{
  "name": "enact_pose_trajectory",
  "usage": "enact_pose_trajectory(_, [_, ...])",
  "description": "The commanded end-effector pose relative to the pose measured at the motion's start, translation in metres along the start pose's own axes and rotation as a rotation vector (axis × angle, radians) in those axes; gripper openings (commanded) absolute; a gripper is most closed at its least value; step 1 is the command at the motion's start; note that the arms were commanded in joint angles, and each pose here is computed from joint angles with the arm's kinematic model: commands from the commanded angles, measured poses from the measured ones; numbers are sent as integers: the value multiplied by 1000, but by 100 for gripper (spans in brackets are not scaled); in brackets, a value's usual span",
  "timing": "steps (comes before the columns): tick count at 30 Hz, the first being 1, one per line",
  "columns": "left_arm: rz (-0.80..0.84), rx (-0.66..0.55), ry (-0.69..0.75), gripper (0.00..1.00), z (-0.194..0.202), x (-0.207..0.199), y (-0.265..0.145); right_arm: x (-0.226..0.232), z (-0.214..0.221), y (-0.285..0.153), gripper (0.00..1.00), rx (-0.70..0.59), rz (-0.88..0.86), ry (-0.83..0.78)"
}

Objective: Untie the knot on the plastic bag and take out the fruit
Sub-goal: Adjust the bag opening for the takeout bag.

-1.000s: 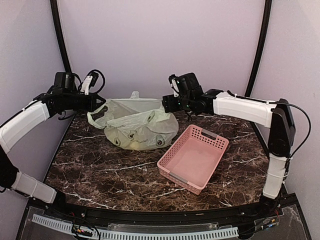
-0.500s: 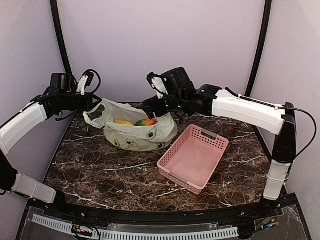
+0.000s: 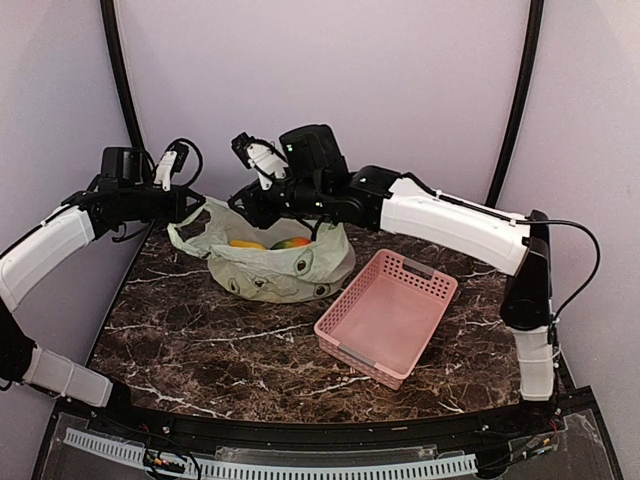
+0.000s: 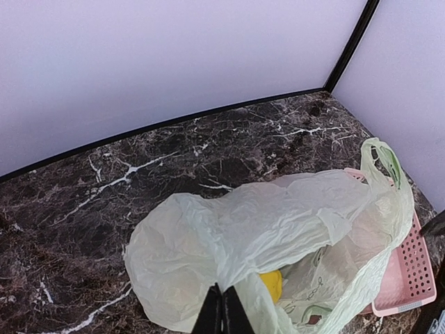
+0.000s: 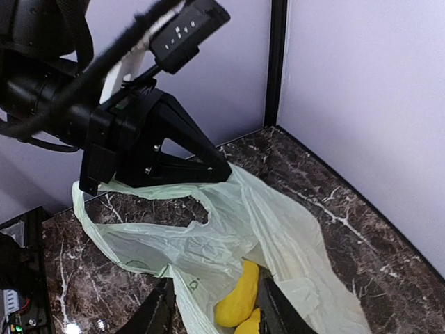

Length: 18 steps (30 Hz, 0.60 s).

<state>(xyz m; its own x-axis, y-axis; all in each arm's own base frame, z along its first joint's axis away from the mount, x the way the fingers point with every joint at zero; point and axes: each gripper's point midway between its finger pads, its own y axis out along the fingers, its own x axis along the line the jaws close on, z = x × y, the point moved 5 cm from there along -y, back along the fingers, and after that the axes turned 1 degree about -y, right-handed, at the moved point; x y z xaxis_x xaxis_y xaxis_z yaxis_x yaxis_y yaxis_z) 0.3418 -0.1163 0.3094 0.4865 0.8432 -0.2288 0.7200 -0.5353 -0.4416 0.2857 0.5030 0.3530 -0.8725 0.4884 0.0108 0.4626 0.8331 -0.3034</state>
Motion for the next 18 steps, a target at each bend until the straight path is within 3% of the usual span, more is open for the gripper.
enact_pose_trajectory(1, [16, -22, -1, 1, -1, -2, -5, 13, 20, 27, 35, 43, -90, 8])
enact_pose_trajectory(7, [26, -22, -5, 1, -1, -3, -4, -1, 48, 51, 31, 102, -26, 21])
enact_pose_trajectory(14, [20, -44, 4, 1, -3, -4, -8, -47, 102, 62, 27, 271, 121, 162])
enact_pose_trajectory(18, [-19, -74, 14, 1, -6, -2, -15, -68, 139, 49, 47, 405, 261, 222])
